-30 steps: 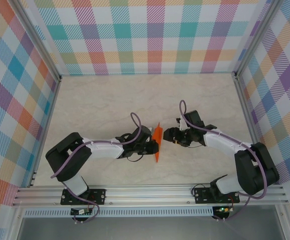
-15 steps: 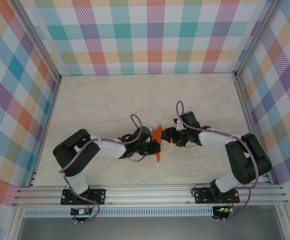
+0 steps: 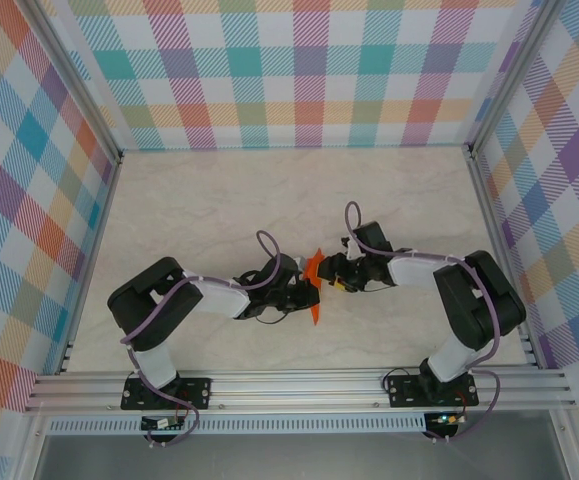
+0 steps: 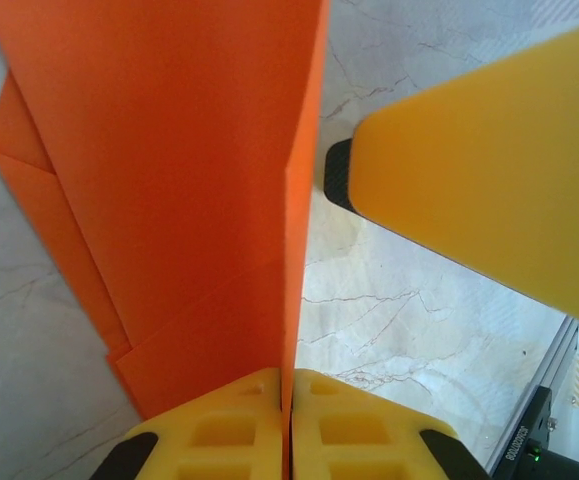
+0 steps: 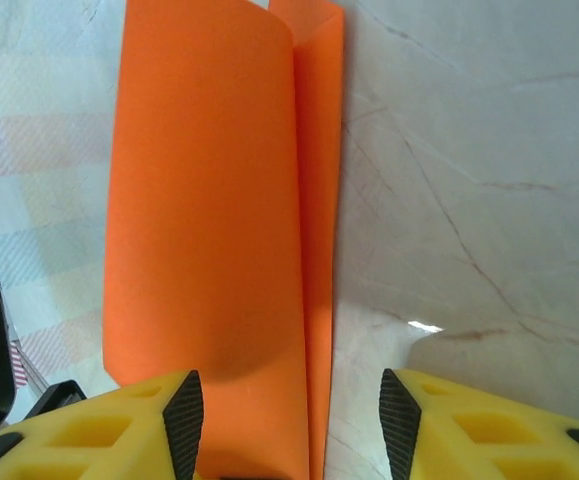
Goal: Fold a paper plane with a square sheet of paper (fold left side to right side)
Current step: Fold the wing for the fifth time at the center of the table.
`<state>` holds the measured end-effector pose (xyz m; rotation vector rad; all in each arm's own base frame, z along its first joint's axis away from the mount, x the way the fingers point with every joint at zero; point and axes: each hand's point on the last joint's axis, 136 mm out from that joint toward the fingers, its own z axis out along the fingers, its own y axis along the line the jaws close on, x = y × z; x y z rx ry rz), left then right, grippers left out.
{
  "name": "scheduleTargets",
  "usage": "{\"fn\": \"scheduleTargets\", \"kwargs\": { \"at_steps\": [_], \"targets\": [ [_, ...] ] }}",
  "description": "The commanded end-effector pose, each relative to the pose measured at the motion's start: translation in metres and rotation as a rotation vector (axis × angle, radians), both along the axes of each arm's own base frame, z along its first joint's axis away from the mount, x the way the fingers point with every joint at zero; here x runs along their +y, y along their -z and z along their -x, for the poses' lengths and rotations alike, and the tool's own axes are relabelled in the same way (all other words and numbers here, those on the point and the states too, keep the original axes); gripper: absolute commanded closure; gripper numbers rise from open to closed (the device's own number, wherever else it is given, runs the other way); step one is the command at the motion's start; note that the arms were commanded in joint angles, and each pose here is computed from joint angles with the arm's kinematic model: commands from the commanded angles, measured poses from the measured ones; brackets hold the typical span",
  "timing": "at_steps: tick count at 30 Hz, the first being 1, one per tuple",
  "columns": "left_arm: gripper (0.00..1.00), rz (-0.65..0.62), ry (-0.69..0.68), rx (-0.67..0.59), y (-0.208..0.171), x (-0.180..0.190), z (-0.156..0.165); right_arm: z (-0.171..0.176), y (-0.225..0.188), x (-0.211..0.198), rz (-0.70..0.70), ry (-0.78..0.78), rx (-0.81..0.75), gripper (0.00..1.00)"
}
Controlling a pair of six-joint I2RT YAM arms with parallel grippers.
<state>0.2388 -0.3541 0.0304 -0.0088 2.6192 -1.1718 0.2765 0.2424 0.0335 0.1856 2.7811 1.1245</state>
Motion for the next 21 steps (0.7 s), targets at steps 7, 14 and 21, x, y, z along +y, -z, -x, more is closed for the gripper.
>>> {"fn": "scheduleTargets", "kwargs": {
  "at_steps": [7, 14, 21],
  "targets": [
    [0.93, 0.007, -0.016, 0.018, 0.006, 0.004, -0.002, -0.01, 0.006, 0.014, 0.018, -0.015, 0.039, 0.54],
    [0.85, 0.005, -0.018, 0.018, 0.006, 0.005, -0.002, -0.001, 0.02, 0.005, 0.12, -0.01, 0.118, 0.57],
    [0.79, 0.018, -0.013, 0.002, -0.002, 0.005, -0.002, 0.005, 0.033, -0.002, 0.184, -0.005, 0.162, 0.57]
  ]
}}
